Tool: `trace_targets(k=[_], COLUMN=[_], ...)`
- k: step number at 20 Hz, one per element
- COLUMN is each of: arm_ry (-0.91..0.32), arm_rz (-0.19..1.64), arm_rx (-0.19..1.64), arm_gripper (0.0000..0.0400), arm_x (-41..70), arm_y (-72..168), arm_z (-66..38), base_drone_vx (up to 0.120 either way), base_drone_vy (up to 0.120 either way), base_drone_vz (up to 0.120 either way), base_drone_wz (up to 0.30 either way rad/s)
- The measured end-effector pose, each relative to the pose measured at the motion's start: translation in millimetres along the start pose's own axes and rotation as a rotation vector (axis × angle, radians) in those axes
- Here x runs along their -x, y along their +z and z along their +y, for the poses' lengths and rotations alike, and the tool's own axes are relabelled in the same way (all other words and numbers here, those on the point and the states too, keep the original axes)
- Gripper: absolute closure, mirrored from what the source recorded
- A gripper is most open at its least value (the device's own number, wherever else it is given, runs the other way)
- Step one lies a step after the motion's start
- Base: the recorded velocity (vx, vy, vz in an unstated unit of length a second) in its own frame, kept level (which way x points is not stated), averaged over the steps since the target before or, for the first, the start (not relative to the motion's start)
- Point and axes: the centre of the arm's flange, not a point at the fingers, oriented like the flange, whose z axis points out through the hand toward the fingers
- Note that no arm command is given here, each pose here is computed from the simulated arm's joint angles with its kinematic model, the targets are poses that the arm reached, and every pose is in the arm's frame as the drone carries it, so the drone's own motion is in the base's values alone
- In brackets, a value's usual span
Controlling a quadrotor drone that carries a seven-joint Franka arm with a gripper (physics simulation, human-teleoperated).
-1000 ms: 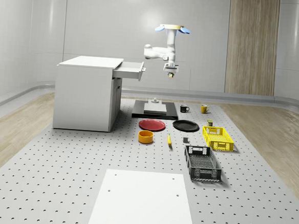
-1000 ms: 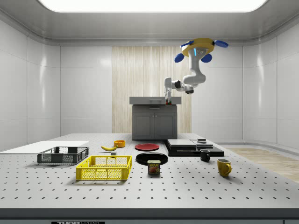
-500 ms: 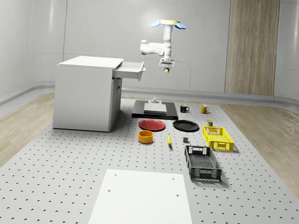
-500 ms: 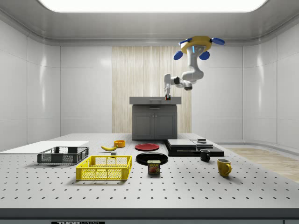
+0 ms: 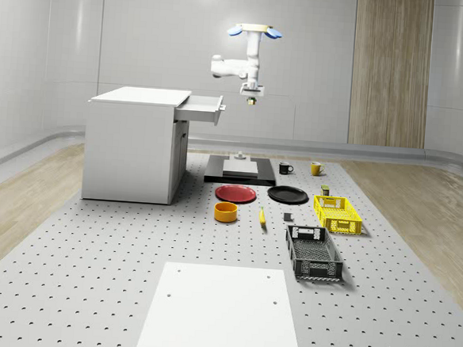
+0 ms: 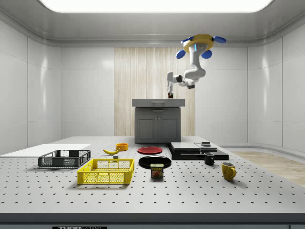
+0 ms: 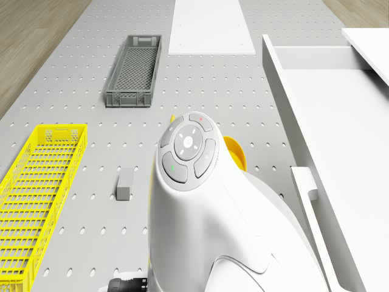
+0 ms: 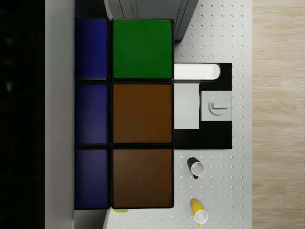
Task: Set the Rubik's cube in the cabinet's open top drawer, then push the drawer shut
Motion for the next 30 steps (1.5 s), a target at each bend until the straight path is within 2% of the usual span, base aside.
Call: trace_targets(k=[8, 20, 24, 30], arm_ry=[0.000, 0.000, 0.000, 0.000], arm_rz=[0.000, 0.000, 0.000, 0.000], arm_rx=[0.000, 0.000, 0.000, 0.000], arm_gripper=[0.0075, 0.0075, 0.0075, 0.0075], arm_x=[0.0, 0.0, 0.0, 0.0], arm_y=[0.0, 0.0, 0.0, 0.0], arm_z=[0.0, 0.0, 0.0, 0.0], base_drone_vx=[0.000, 0.000, 0.000, 0.000], base_drone_vy=[-0.120, -0.120, -0.120, -0.120], base_drone_vz=[0.120, 0.003, 0.120, 0.000], base_drone_wz=[0.000, 0.000, 0.000, 0.000])
